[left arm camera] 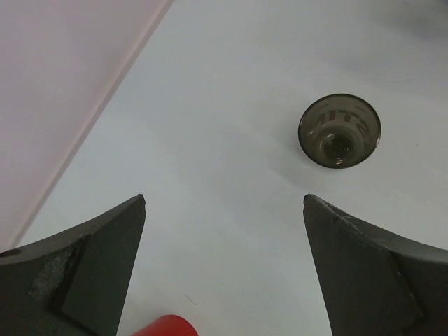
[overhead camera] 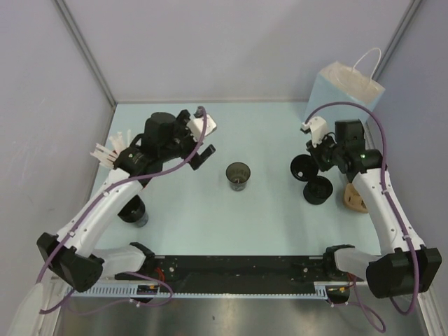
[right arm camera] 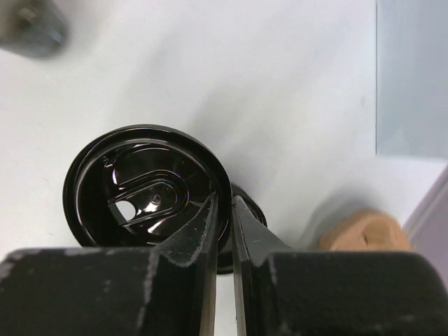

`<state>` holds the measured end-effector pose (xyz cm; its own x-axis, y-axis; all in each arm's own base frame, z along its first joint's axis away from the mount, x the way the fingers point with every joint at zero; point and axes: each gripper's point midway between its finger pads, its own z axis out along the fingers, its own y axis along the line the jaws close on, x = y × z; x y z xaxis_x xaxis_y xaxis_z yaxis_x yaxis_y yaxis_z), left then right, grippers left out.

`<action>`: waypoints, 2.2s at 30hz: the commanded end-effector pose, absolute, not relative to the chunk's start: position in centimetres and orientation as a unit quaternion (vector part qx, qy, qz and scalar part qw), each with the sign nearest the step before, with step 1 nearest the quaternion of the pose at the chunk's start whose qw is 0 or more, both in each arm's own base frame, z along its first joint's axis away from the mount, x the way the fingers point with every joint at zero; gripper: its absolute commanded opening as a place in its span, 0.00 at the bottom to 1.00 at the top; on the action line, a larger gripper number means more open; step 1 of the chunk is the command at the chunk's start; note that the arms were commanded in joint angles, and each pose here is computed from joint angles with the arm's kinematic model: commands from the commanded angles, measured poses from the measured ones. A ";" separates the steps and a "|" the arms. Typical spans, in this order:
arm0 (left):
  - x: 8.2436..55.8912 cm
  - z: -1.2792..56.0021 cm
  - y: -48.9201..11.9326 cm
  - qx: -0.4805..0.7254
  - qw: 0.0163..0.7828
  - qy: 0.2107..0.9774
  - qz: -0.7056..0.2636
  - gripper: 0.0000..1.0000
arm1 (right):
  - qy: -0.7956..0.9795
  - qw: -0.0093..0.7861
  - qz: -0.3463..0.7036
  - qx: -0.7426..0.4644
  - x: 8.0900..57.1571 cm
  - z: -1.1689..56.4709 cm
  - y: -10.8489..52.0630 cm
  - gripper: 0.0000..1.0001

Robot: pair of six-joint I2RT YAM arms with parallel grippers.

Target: Pack the takeout coffee

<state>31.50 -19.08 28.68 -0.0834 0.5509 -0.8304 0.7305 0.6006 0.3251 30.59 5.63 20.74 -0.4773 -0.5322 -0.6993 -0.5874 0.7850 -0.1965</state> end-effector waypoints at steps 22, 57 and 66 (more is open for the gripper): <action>28.7 34.9 -25.3 0.673 0.548 0.490 0.086 0.99 | 0.728 0.282 0.368 -0.505 31.8 27.2 22.2 0.13; 21.5 29.8 -34.3 0.764 0.589 0.256 -0.055 0.84 | 0.618 0.263 0.478 -0.566 25.8 27.1 26.6 0.13; 20.6 28.7 -34.3 0.777 0.572 0.256 -0.064 0.67 | 0.616 0.266 0.477 -0.568 25.5 27.4 26.7 0.14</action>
<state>21.78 -33.63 28.86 0.8431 0.3721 -0.3883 0.4793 -0.1926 0.8563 26.50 26.84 25.43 -0.2479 -0.4838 -0.8393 -0.9441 -0.0735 0.3213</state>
